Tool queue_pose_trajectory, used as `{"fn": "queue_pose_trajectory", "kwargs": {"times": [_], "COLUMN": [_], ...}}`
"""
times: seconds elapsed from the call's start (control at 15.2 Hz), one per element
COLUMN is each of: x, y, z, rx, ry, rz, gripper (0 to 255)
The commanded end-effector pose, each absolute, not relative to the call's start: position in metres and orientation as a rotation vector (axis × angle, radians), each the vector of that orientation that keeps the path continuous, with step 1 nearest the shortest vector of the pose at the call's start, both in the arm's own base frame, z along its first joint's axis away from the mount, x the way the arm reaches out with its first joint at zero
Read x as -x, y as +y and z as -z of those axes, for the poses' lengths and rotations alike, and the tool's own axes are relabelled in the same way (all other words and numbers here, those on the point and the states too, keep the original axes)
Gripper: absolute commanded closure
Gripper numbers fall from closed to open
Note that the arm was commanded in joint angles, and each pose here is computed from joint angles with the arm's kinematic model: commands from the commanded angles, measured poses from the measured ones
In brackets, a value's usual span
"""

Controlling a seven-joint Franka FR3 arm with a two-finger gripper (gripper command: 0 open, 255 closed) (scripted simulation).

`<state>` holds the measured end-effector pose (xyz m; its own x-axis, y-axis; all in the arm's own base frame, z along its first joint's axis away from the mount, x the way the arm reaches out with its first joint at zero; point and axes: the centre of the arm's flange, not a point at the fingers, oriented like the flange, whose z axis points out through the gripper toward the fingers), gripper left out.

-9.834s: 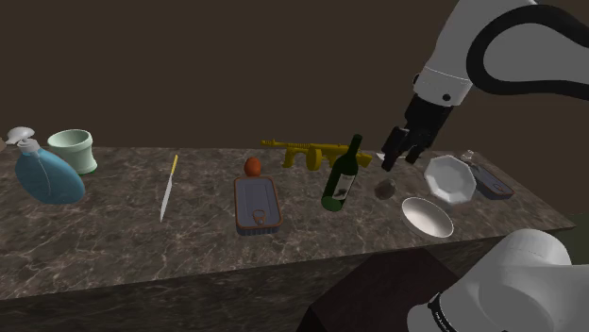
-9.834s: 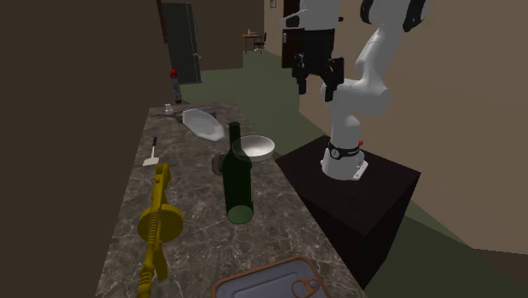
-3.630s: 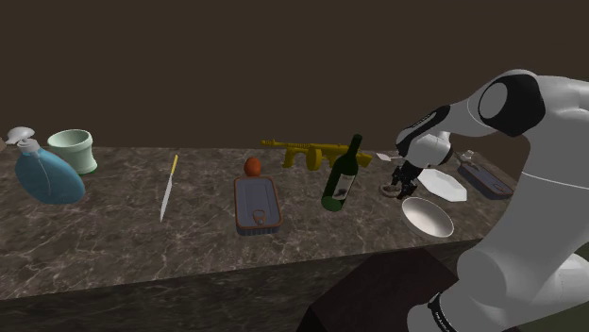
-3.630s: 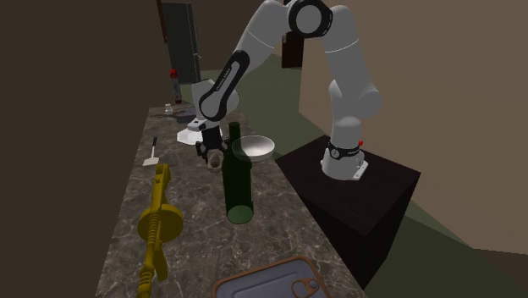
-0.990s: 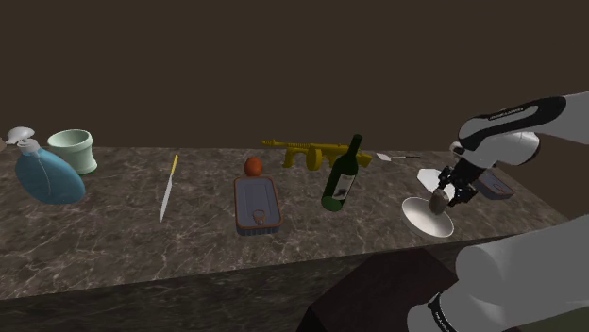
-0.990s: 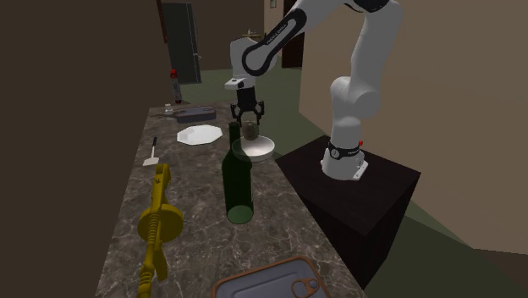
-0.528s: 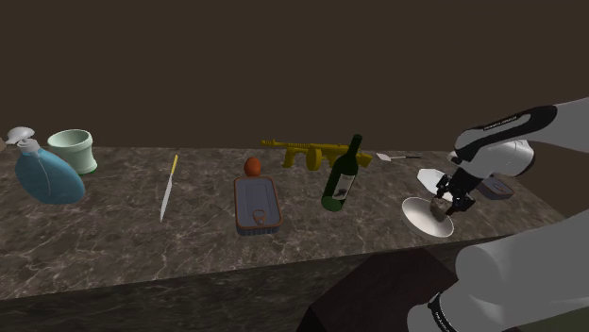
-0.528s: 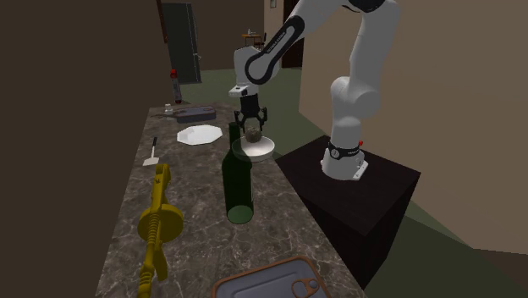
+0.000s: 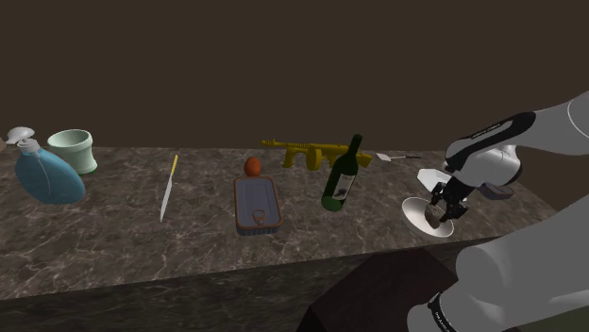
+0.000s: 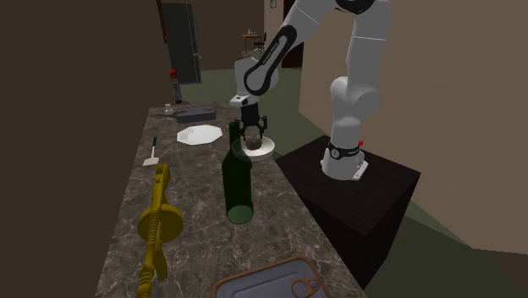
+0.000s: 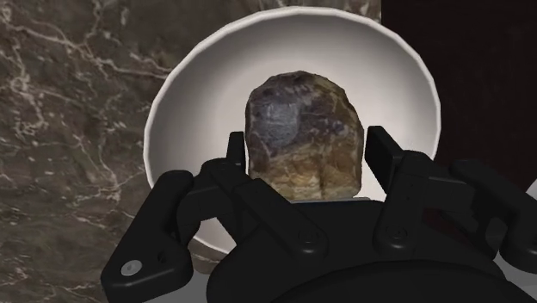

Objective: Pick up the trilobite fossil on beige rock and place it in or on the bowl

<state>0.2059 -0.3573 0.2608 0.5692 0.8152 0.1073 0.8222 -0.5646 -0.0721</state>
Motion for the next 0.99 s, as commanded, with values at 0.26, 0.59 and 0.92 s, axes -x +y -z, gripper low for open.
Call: {"fn": "queue_pose_trajectory", "kwargs": {"times": [0.26, 0.59, 0.92], "x": [-0.205, -0.205, -0.205], "y": [-0.358, -0.358, -0.363], "z": [-0.259, -0.259, -0.298], "rx": [2.681, 2.681, 2.682], "ry": [-1.404, -1.404, -1.404], "rz": [0.094, 0.094, 0.094], "gripper": [255, 0, 0]}}
